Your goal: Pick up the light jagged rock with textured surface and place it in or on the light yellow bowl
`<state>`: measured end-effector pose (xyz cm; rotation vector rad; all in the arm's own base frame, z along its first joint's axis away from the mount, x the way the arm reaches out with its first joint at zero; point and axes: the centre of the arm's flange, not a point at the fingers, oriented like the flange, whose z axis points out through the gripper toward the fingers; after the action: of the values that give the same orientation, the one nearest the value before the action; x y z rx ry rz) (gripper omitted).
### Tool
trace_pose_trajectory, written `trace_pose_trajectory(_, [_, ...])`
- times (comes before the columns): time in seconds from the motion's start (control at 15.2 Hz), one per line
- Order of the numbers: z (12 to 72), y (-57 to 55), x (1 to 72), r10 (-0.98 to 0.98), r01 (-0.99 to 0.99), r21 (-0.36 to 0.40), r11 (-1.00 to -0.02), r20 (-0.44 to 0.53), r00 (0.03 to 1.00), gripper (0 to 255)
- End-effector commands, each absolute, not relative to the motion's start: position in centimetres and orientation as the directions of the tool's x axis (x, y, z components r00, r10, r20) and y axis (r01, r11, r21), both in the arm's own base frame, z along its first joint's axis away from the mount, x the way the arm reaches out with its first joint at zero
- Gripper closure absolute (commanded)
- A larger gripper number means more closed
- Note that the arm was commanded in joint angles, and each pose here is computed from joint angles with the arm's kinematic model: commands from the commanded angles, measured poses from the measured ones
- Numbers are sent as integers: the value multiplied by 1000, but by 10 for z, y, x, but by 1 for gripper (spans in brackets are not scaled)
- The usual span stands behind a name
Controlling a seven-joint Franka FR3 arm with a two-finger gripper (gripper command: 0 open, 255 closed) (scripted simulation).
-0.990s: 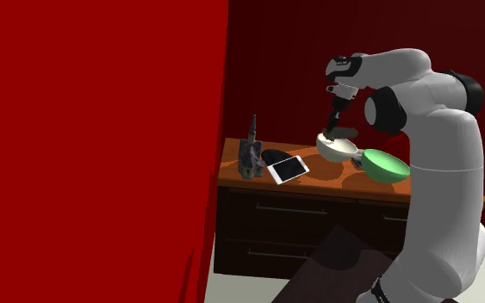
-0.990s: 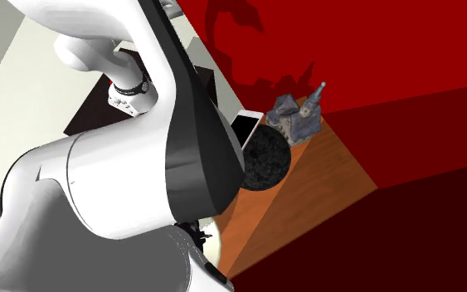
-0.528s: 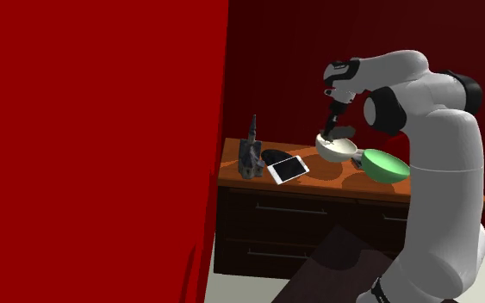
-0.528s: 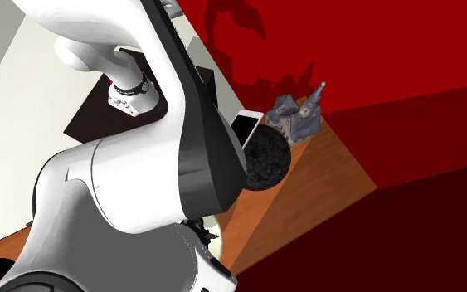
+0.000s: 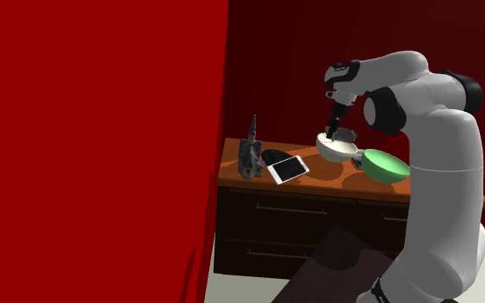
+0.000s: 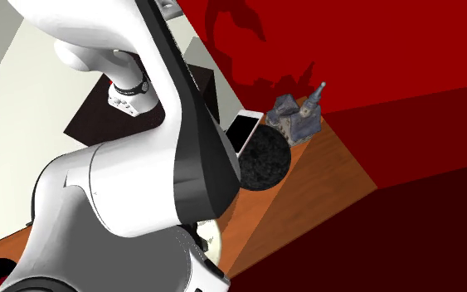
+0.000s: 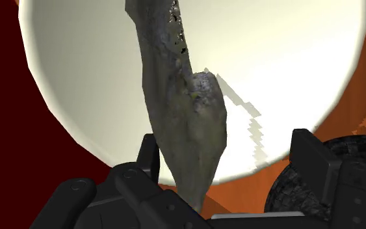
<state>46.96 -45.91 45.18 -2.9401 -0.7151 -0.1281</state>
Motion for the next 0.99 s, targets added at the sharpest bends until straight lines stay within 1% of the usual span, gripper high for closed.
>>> trace_pose_trajectory(0.0, [451,-460,469,451,461,-92,-883,106,886,0])
trace_pose_trajectory(0.13, [448,-458,474,451,461,-91,-883,106,886,0])
trace_pose_trajectory(0.4, [498,-465,471,451,461,-91,-883,106,886,0])
trace_pose_trajectory(0.92, [498,-465,471,451,461,-91,-883,106,886,0])
